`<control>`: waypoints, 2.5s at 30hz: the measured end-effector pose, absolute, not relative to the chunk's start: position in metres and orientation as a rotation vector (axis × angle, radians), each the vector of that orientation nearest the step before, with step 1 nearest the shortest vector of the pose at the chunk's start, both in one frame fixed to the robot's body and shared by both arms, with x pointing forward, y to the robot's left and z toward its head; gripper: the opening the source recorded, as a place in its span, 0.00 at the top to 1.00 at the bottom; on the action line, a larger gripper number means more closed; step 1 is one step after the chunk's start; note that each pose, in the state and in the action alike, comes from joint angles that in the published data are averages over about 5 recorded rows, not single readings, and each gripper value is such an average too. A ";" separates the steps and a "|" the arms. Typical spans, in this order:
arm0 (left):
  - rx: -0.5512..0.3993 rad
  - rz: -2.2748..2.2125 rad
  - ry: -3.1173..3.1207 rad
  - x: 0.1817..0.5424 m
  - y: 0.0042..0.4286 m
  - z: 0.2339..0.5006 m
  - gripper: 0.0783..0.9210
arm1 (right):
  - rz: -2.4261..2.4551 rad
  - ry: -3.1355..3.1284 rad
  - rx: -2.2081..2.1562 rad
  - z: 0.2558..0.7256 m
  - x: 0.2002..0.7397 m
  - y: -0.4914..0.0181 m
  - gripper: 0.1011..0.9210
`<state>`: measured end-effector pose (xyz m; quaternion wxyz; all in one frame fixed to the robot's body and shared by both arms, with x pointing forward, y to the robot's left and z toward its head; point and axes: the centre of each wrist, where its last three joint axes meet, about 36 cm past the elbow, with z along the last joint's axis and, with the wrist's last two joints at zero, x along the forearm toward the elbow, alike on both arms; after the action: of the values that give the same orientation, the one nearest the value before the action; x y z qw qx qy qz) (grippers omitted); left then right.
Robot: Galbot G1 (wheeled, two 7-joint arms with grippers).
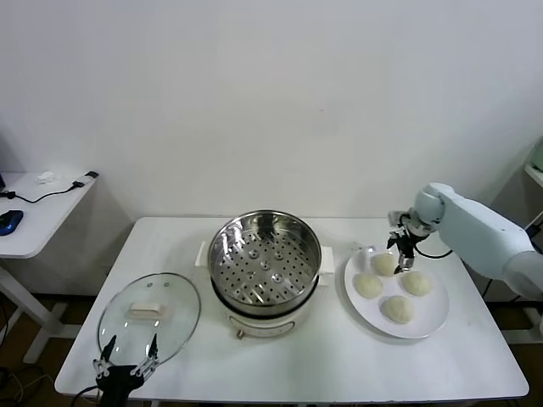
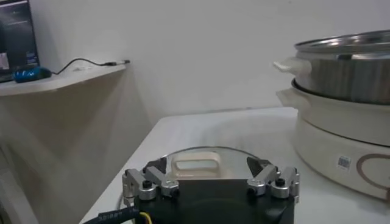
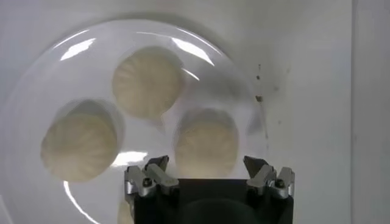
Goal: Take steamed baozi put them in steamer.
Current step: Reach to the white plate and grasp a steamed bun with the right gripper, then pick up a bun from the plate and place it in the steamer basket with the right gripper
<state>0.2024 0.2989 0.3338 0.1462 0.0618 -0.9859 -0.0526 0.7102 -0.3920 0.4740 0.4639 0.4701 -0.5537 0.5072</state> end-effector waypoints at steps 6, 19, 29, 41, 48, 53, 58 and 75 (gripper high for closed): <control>0.175 -0.151 -2.838 0.202 0.297 0.333 0.12 | 1.232 -1.367 1.136 0.463 0.712 -0.389 0.12; 0.175 -0.153 -2.840 0.201 0.297 0.332 0.12 | 1.225 -1.372 1.124 0.465 0.712 -0.385 0.36; 0.164 -0.165 -2.847 0.202 0.298 0.336 0.12 | 1.400 -1.378 1.245 0.571 0.725 -0.347 0.36; 0.147 -0.191 -2.857 0.198 0.298 0.340 0.12 | 1.918 -1.225 1.662 0.736 0.689 -0.176 0.35; 0.166 -0.211 -2.862 0.193 0.302 0.343 0.12 | 2.211 -0.879 1.921 0.736 0.652 -0.089 0.35; 0.177 -0.220 -2.869 0.191 0.303 0.346 0.12 | 2.359 -0.639 2.004 0.715 0.649 -0.063 0.35; 0.175 -0.218 -2.874 0.190 0.301 0.348 0.12 | 2.440 -0.481 2.031 0.687 0.658 -0.052 0.35; 0.182 -0.225 -2.870 0.190 0.299 0.343 0.12 | 2.455 -0.353 2.080 0.607 0.688 -0.045 0.33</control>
<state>0.1896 0.2993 0.3432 0.1283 0.0627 -0.9867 -0.0773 0.6876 -0.0455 0.6068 -0.0475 0.6418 -0.1091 0.7576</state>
